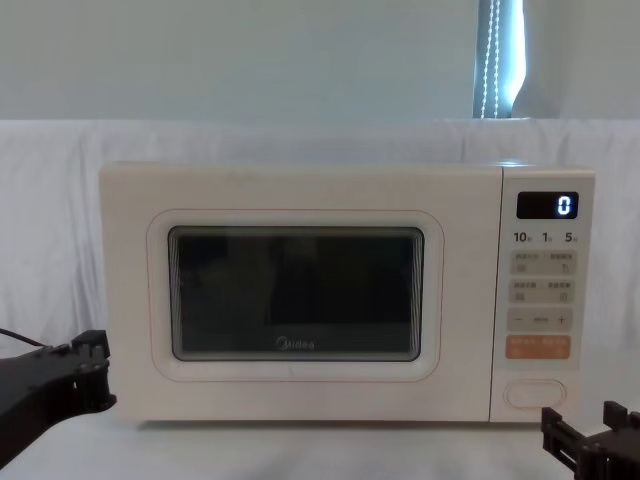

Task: Press the button to open the microwave door with one hand; close the microwave door with the other hand.

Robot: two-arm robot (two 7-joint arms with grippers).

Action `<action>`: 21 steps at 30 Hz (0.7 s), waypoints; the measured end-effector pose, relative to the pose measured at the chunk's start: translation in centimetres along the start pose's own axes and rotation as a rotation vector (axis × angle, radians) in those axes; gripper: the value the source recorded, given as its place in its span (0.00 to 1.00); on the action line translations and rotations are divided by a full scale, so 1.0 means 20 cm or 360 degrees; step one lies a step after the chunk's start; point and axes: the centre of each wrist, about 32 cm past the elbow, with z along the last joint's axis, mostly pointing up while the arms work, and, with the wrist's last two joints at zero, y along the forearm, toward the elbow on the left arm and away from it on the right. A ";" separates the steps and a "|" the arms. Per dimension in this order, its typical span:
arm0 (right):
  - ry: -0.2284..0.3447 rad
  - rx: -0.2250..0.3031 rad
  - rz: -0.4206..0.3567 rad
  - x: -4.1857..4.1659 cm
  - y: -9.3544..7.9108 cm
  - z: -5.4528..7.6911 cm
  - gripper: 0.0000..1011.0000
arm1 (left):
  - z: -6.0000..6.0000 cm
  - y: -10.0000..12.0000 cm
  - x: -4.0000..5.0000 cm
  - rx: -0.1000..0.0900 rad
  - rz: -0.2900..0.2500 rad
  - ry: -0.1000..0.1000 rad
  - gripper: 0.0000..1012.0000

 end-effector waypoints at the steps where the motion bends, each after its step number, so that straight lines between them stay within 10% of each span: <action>1: 0.0000 0.0000 0.0000 0.000 0.00 0.00 0.69 | 0.00 0.00 0.000 0.0000 0.0000 0.0000 0.00; 12: 0.0000 0.0000 0.0000 0.000 0.00 0.00 0.98 | 0.00 0.00 0.000 0.0000 0.0000 0.0000 0.00; 21: 0.0000 0.0000 0.0000 0.000 0.00 0.00 0.99 | 0.00 0.00 0.000 0.0000 0.0000 0.0000 0.14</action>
